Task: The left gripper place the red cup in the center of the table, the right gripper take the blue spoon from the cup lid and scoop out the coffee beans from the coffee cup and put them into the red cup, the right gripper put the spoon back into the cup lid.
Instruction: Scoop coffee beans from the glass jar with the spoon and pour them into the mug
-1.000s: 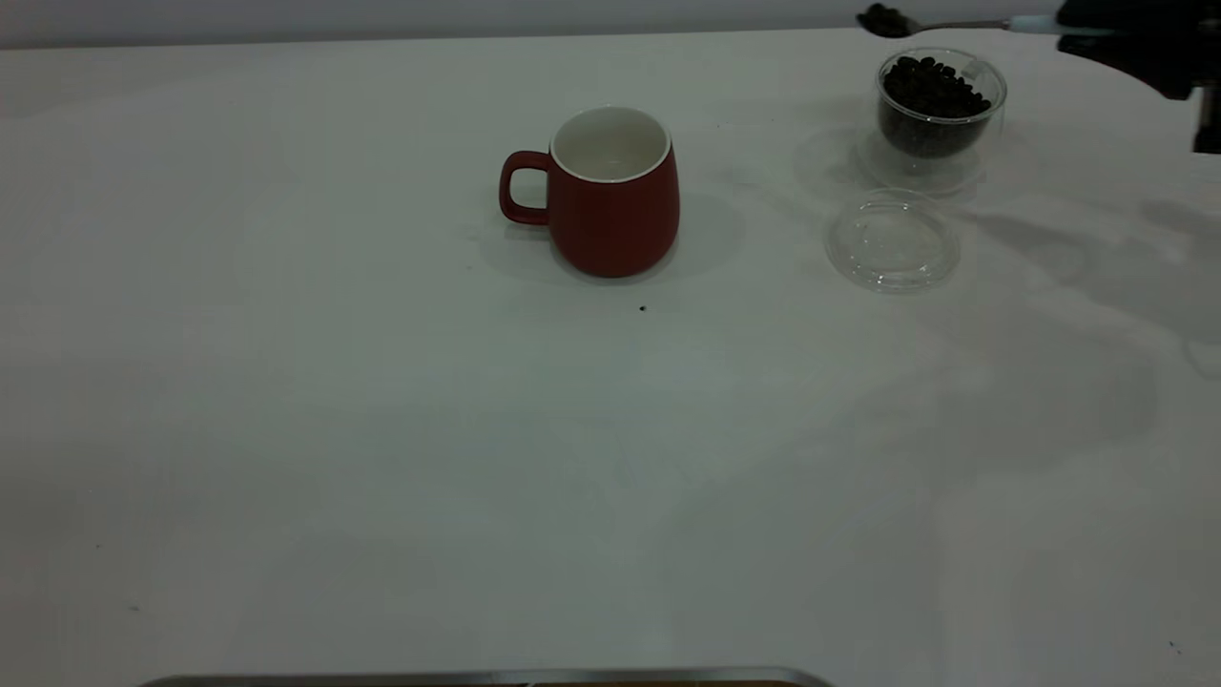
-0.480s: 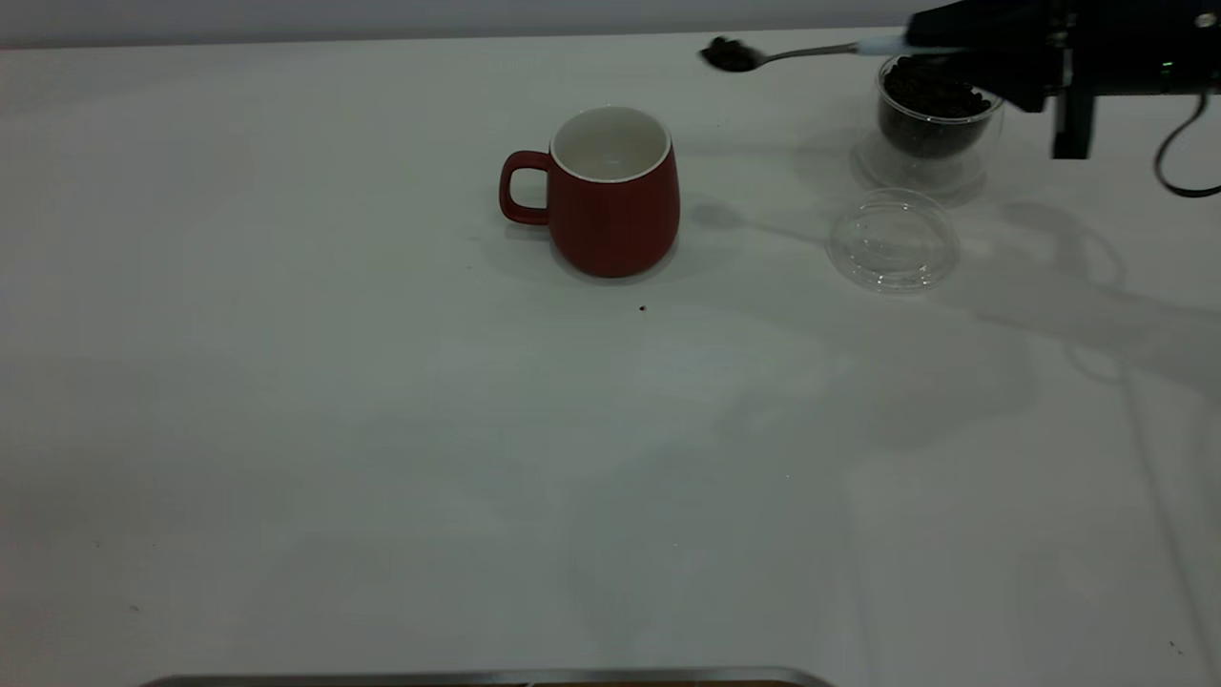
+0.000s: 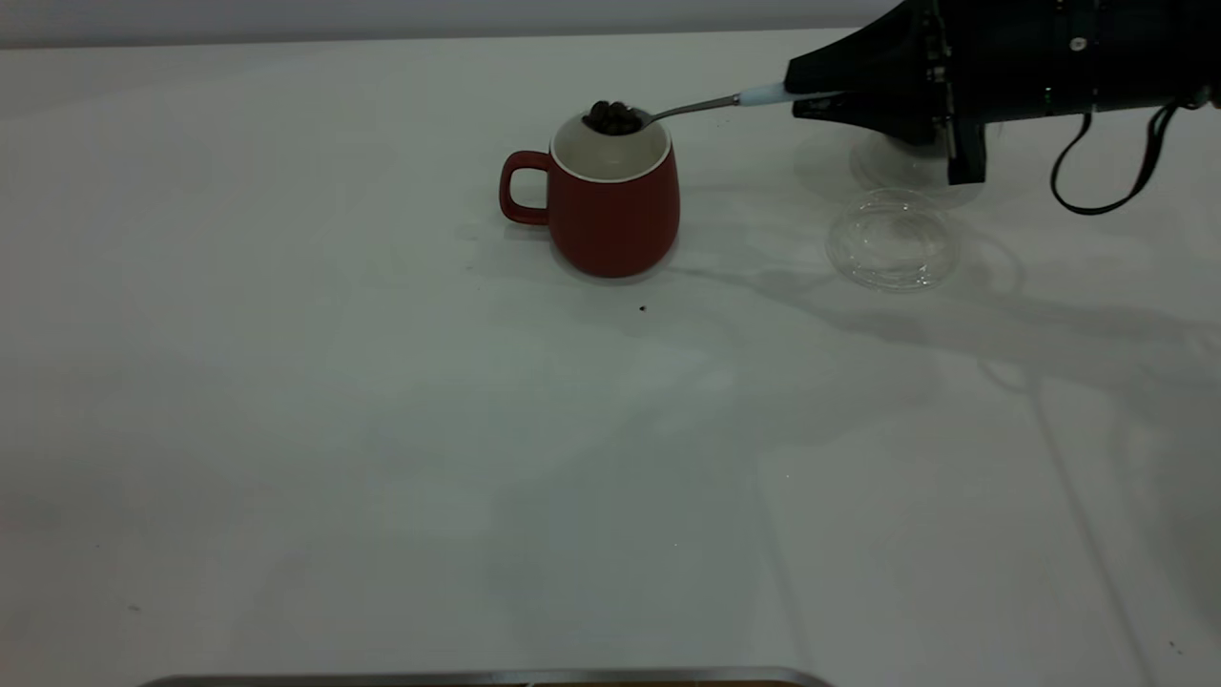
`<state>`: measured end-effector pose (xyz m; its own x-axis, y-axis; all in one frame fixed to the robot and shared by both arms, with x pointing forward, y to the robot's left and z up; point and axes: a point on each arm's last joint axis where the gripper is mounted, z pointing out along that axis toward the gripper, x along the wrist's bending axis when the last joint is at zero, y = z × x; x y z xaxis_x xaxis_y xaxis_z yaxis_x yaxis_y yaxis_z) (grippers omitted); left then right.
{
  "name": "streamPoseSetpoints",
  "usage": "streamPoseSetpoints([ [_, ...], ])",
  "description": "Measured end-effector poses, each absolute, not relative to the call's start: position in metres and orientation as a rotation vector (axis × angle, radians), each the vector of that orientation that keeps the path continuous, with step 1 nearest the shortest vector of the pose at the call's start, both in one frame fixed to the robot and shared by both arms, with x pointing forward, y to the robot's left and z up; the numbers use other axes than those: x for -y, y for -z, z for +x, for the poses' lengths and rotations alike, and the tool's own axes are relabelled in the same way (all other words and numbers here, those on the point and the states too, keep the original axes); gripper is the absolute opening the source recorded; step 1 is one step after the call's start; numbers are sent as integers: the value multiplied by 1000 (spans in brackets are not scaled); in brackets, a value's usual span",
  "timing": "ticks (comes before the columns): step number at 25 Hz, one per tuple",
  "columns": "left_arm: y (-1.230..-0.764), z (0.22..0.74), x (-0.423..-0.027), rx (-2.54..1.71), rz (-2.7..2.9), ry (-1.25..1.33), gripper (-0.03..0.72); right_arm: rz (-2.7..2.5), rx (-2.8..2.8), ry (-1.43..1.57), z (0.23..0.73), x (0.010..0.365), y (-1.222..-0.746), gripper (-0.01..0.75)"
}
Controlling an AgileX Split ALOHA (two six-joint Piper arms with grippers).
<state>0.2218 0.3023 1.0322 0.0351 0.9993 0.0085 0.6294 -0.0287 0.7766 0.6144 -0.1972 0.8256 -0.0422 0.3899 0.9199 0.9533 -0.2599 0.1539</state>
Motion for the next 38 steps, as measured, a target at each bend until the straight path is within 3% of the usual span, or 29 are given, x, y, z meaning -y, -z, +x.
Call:
streamPoseSetpoints([
  [16, -1032, 222, -302, -1655, 1722, -798, 587, -1738, 1615, 1312, 630, 190, -824, 110],
  [31, -1032, 222, -302, -1656, 1721, -797, 587, -1248, 2305, 1560, 630, 191, -823, 110],
  [38, -1032, 222, -302, -1656, 1721, -797, 587, -1221, 2305, 1583, 630, 190, -827, 110],
])
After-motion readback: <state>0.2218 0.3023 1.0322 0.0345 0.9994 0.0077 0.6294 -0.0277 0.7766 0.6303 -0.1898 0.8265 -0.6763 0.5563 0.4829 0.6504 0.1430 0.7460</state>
